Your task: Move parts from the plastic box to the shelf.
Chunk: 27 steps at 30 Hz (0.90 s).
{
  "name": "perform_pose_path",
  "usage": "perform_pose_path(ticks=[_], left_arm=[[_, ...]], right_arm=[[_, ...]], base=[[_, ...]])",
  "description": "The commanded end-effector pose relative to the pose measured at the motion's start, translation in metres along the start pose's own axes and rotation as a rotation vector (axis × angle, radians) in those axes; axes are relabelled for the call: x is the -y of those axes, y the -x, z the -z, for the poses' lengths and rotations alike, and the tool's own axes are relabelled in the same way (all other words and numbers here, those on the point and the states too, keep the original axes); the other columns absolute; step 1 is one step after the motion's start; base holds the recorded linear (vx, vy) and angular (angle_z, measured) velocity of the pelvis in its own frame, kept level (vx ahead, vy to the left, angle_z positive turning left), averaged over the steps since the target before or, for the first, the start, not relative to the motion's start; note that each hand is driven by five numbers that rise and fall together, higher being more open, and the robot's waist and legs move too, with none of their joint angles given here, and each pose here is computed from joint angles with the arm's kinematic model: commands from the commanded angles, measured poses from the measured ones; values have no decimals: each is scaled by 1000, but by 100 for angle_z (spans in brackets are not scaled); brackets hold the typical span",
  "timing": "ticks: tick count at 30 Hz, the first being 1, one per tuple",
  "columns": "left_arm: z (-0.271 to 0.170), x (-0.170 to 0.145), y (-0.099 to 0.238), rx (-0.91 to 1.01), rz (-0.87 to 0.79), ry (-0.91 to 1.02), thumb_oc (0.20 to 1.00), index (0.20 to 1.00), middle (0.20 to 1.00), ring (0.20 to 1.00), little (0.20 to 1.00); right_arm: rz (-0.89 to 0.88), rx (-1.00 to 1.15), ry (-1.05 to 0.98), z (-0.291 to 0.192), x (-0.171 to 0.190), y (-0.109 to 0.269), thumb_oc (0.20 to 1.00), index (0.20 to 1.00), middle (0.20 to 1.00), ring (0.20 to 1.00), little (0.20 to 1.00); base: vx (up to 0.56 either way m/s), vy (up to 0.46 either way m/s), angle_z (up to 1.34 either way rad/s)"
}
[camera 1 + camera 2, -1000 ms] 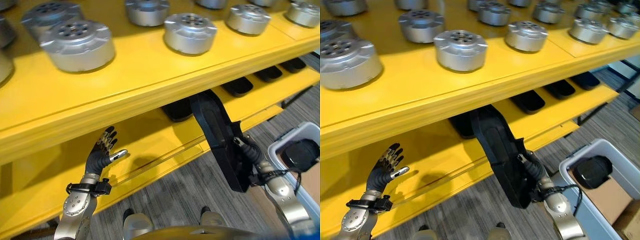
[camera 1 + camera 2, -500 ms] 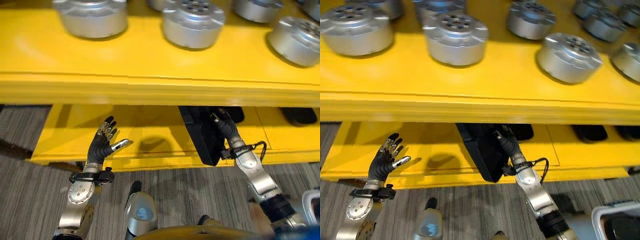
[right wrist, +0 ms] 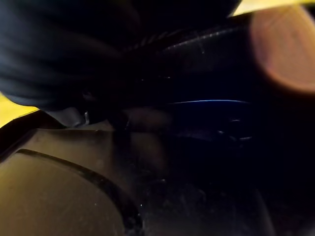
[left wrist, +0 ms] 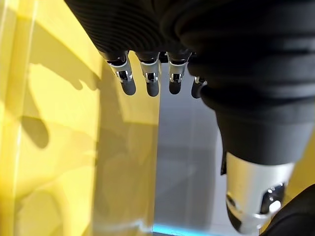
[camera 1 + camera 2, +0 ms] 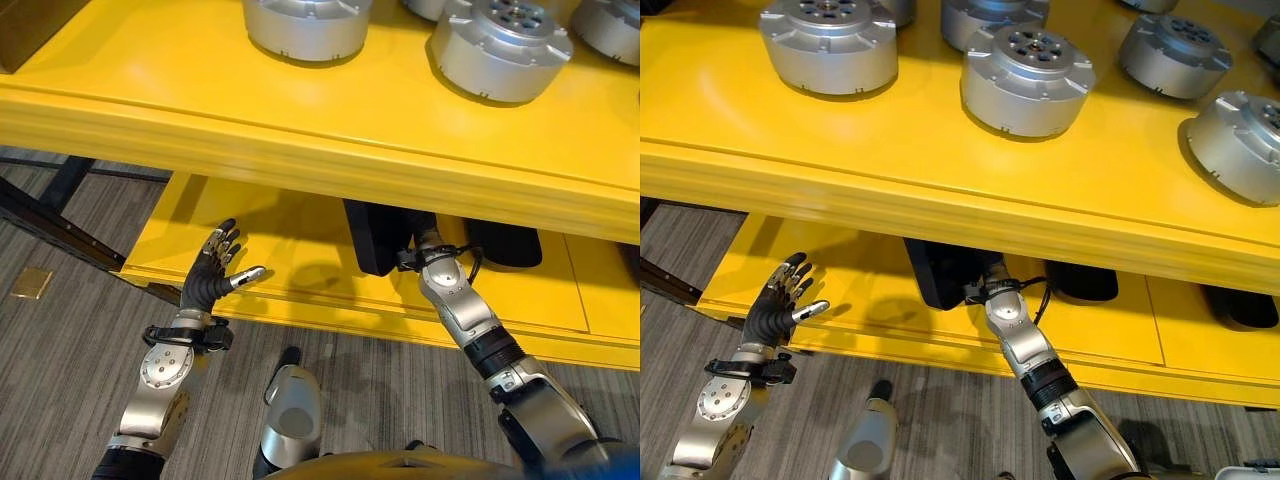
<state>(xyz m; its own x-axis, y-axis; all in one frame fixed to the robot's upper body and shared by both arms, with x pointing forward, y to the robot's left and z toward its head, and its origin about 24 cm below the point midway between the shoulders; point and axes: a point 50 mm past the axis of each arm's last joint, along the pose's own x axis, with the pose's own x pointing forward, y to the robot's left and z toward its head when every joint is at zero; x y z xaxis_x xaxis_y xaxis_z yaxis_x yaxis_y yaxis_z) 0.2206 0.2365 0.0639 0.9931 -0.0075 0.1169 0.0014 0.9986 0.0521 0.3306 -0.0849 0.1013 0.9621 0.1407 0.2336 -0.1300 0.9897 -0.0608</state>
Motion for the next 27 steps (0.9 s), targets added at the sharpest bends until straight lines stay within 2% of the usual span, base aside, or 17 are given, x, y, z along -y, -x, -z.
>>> perform_pose_path(ticks=[1, 6, 16, 27], left_arm=[[-18, 3, -6, 88, 47, 9, 1000, 1000, 1000, 1000, 1000], [-20, 17, -14, 105, 80, 52, 1000, 1000, 1000, 1000, 1000], [-17, 21, -13, 92, 86, 77, 1000, 1000, 1000, 1000, 1000], [-19, 25, -10, 84, 139, 107, 1000, 1000, 1000, 1000, 1000]], right_arm=[[70, 125, -83, -31, 3, -20, 200, 200, 200, 200, 200], [140, 203, -100, -61, 11, -43, 200, 200, 200, 200, 200], [174, 242, -87, -74, 19, -51, 200, 200, 200, 200, 200], [291, 281, 0, -116, 43, -89, 200, 200, 200, 200, 200]], base=[[-198, 142, -3], [-118, 99, -11], [-50, 29, -2], [-62, 21, -8]])
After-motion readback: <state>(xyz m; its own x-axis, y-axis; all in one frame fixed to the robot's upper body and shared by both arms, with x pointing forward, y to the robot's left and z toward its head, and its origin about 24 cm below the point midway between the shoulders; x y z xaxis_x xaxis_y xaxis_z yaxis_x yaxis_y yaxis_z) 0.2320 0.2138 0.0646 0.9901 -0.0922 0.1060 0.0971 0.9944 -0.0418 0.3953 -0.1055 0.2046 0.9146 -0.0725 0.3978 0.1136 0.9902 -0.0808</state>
